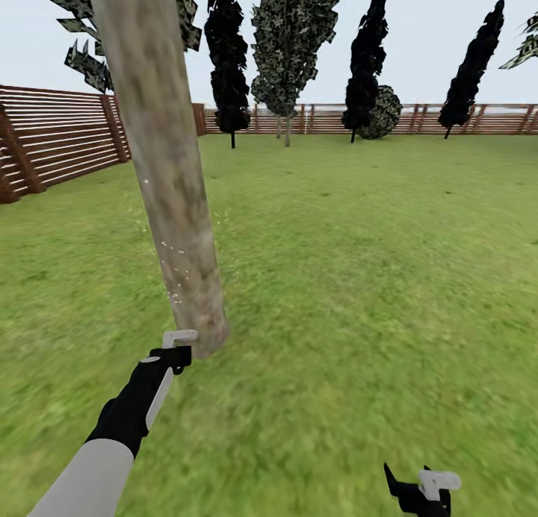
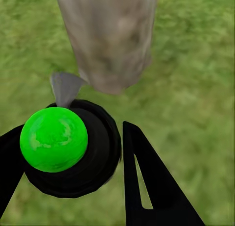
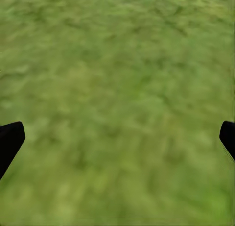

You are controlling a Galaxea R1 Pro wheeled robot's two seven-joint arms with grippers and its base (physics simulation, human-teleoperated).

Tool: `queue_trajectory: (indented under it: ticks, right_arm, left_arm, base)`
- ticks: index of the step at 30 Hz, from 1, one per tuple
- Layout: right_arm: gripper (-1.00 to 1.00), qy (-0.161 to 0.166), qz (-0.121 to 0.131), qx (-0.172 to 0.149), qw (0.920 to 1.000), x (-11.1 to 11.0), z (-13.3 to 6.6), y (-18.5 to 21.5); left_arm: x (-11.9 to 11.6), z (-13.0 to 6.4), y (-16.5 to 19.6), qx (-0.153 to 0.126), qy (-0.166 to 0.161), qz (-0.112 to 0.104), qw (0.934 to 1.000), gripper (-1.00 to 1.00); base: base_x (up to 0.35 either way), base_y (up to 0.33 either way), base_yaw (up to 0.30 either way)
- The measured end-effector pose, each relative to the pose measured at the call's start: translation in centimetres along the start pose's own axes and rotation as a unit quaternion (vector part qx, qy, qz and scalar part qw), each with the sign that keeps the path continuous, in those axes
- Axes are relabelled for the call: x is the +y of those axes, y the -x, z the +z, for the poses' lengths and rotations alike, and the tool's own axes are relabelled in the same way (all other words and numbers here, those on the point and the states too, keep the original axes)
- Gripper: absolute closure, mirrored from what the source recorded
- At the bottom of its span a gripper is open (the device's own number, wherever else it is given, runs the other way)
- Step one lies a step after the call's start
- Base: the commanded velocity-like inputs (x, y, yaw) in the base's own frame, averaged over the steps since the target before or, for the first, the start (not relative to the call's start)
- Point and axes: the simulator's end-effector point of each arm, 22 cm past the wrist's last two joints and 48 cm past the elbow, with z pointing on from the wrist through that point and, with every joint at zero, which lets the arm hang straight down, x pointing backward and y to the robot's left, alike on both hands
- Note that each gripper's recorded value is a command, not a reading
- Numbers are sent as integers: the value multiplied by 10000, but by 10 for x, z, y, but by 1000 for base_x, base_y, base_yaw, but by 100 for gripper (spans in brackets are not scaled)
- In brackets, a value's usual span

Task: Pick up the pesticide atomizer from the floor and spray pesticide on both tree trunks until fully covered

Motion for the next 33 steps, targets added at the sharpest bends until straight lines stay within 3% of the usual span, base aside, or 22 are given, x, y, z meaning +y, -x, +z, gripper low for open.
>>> queue_trajectory:
  ticks: [5,15,27,33]
  right_arm:
    - [-100,2,-1,0,10000,0,0,0]
    - [-100,-5,4,-2,10000,0,0,0]
    - [-100,-5,5,-1,10000,0,0,0]
    - [-100,-4,4,-2,10000,0,0,0]
  left_arm:
    - [0,0,0,1,5,-6,10000,100]
    - [0,0,0,1,6,-6,10000,100]
    - [1,0,0,-1,12,7,10000,100]
    - [1,0,0,-1,12,6,10000,100]
  base:
    - [159,-265,276]
    - [137,-264,35]
    - [120,-264,240]
    - [120,-264,57]
